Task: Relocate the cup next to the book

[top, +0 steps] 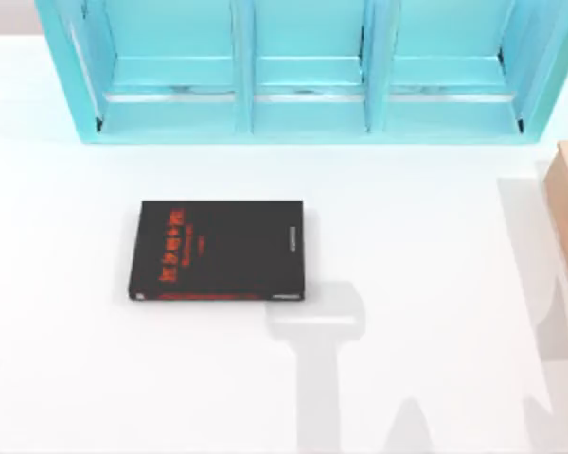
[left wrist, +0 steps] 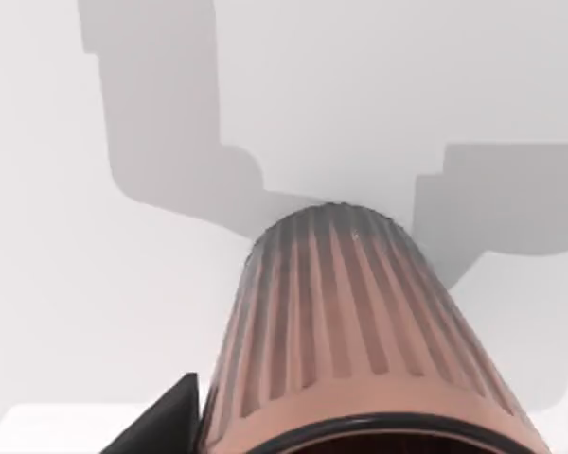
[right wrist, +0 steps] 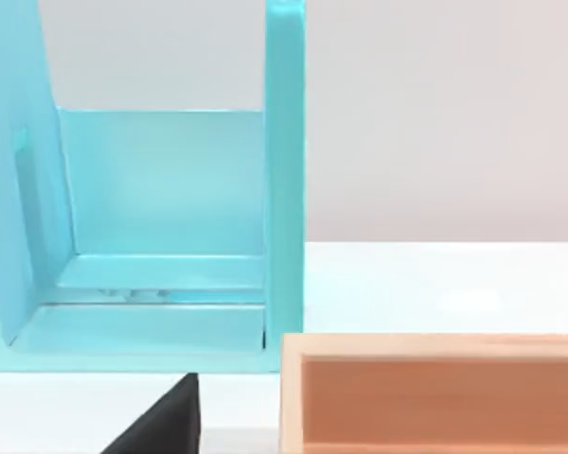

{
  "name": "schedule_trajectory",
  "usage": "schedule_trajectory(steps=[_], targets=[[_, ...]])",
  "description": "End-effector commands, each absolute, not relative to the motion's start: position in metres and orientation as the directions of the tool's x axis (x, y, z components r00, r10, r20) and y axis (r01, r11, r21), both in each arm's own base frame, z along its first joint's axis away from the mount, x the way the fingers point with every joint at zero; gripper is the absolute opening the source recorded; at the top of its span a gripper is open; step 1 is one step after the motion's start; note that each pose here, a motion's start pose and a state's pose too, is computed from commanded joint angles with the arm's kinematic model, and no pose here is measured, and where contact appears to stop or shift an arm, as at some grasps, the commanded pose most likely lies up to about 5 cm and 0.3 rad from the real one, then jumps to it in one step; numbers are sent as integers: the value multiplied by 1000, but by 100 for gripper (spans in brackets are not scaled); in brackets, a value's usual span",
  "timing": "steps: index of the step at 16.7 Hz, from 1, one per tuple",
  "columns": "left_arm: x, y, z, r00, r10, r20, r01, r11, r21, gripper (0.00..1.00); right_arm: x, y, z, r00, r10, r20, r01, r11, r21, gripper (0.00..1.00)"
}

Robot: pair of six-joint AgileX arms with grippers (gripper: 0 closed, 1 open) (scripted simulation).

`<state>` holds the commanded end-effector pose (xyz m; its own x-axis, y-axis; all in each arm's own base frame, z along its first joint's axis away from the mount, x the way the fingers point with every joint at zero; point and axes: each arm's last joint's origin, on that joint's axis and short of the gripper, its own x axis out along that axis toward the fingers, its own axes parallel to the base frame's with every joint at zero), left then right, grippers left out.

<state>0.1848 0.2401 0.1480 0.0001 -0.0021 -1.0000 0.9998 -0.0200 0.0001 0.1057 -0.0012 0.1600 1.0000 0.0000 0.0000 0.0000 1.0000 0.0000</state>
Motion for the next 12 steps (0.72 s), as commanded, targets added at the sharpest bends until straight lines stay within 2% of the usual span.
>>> schedule_trajectory(steps=[12], targets=[[185,240,148,0,-2,-1000,1000,-20,0,10,106,-1,160,1000,0,0,0,1000,0,100]])
